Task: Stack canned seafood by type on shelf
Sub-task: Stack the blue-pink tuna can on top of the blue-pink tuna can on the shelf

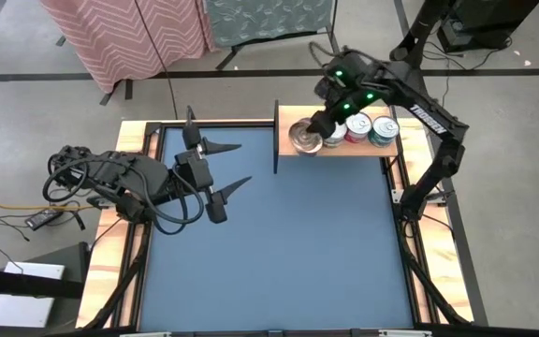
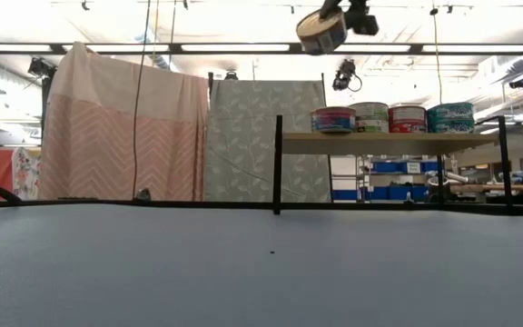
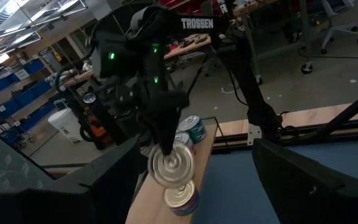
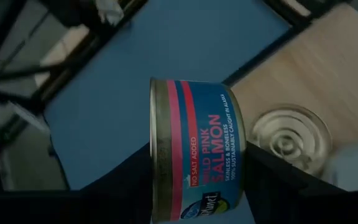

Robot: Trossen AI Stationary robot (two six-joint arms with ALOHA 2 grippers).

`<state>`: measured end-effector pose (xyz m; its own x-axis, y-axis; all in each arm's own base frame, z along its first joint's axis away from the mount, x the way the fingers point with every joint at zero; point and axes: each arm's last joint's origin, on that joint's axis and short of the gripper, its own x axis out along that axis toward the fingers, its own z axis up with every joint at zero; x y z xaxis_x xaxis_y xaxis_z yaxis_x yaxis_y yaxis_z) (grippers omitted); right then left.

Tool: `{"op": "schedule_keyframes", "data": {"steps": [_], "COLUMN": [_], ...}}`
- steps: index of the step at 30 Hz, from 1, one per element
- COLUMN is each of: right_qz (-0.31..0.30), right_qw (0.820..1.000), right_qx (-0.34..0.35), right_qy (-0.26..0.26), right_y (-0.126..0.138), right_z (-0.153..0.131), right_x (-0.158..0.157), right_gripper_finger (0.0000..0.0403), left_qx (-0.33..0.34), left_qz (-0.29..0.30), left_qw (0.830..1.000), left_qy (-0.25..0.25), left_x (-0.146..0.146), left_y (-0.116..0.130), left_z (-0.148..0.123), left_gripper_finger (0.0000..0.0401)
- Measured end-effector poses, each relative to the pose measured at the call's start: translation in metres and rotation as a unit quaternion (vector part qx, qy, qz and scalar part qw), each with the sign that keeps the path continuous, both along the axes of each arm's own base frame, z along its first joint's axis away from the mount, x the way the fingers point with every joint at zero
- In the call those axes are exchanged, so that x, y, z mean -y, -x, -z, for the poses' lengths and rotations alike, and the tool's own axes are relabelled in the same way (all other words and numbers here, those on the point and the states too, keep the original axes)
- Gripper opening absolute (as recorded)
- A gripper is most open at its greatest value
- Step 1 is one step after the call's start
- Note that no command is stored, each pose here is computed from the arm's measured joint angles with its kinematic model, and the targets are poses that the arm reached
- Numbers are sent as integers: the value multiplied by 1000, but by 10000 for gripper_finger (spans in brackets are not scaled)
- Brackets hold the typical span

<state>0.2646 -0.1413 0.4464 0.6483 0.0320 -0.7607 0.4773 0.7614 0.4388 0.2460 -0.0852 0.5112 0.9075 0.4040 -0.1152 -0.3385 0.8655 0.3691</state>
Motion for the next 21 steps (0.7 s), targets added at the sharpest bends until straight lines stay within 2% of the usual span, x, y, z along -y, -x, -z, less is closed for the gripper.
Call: {"op": "schedule_keyframes", "data": {"steps": [7, 10, 14, 17, 21], "right_qz": [115, 147, 186, 209, 253], "right_qw": [992, 986, 978, 972, 951], "right_qx": [46, 70, 85, 109, 176], "right_qy": [31, 38, 35, 13, -15], "right_y": [39, 50, 56, 62, 75], "right_z": [-27, -28, -7, 18, 48], "right_x": [-11, -20, -34, -44, -57], "right_gripper_finger": [201, 201, 201, 201, 201], "left_qx": [-4, -1, -1, 0, -6], "left_qz": [2, -1, -3, -3, -3], "left_qw": [1000, 1000, 1000, 1000, 1000], "left_qy": [-4, -9, -13, -13, -15], "left_x": [-2, -4, -5, -5, -5], "left_y": [6, 11, 13, 14, 14], "left_z": [-2, -5, -6, -6, -5], "left_gripper_finger": [312, 312, 312, 312, 312]}}
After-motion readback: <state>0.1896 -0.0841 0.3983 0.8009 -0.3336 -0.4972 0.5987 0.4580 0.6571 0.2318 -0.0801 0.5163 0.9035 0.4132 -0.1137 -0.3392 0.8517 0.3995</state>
